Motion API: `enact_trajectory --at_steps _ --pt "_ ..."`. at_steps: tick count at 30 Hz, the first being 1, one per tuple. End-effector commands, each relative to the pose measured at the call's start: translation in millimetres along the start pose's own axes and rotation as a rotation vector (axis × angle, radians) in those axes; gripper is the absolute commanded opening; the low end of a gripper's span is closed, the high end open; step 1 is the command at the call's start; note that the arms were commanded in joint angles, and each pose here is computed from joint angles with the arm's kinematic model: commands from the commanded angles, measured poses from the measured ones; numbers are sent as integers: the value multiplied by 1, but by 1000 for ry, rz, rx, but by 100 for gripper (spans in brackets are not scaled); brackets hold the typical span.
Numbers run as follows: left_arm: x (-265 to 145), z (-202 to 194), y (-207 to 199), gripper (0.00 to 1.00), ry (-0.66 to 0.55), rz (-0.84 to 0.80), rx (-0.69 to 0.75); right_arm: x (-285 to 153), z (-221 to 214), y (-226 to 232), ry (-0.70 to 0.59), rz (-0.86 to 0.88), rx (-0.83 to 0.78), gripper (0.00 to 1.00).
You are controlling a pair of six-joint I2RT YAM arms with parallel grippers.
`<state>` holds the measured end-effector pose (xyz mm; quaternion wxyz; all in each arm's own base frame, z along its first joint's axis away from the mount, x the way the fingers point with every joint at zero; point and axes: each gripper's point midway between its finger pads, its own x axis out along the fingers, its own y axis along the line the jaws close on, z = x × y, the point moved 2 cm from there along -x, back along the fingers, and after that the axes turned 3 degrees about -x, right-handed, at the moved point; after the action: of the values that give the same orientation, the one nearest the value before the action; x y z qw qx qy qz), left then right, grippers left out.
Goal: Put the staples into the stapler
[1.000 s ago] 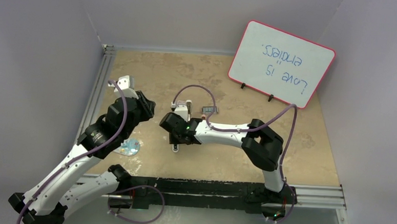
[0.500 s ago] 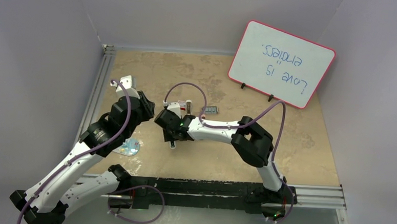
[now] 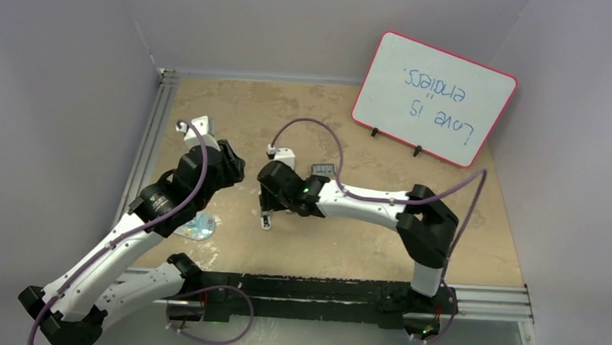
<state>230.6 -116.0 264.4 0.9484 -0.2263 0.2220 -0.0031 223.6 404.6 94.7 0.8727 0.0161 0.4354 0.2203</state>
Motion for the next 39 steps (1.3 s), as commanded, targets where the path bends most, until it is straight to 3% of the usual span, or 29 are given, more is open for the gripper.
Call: enact_trajectory --at_steps 1,4,8,15,25,30,39 --pt "1 -3 -11 40 38 -21 -47 -41 47 -10 -175 66 95 48" --pt "7 -12 -13 40 68 -22 -58 -63 66 -40 -247 49 165 37" --pt "18 -20 -20 40 98 -34 -59 -75 86 -100 -301 -58 256 36" --pt "37 -27 -36 40 121 -70 -18 -40 102 -174 -242 -232 258 30" --pt "54 -31 -38 40 118 -71 55 19 104 -200 -116 -304 68 26" --pt "57 -34 -34 39 119 -61 69 32 101 -208 -76 -345 13 32" --pt "60 -38 -31 39 130 -50 91 42 85 -213 -12 -334 -11 27"
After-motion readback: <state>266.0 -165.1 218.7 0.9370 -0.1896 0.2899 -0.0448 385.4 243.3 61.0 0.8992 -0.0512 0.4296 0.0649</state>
